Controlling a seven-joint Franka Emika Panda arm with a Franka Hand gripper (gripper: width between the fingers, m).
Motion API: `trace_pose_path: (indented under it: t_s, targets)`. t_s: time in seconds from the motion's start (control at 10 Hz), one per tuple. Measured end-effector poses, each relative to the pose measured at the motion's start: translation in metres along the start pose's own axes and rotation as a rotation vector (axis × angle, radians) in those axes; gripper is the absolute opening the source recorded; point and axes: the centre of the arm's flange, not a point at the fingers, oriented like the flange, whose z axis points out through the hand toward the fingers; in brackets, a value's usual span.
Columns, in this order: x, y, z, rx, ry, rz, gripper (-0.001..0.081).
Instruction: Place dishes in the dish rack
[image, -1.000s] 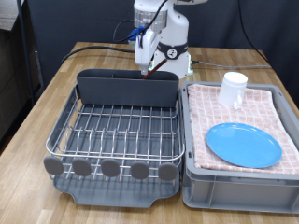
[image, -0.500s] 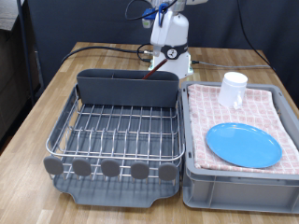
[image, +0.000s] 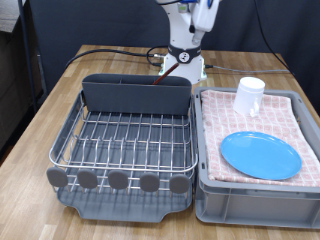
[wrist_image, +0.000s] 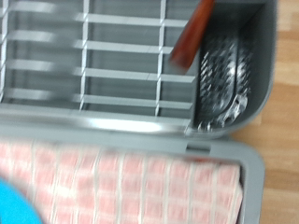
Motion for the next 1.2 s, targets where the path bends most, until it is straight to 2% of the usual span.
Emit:
trace_pose_path:
  t_s: [0.4, 0.6, 0.8, 1.2]
  targets:
    - [-0.059, 0.013, -0.020, 0.021, -0.052, -0.292, 0.0802]
    - [-0.085, 0.010, -0.018, 0.004, -0.069, -0.372, 0.0802]
    - [-0.085, 0.009, -0.018, 0.011, -0.072, -0.379, 0.0802]
    - [-0.090, -0.012, -0.020, 0.052, -0.137, -0.519, 0.0802]
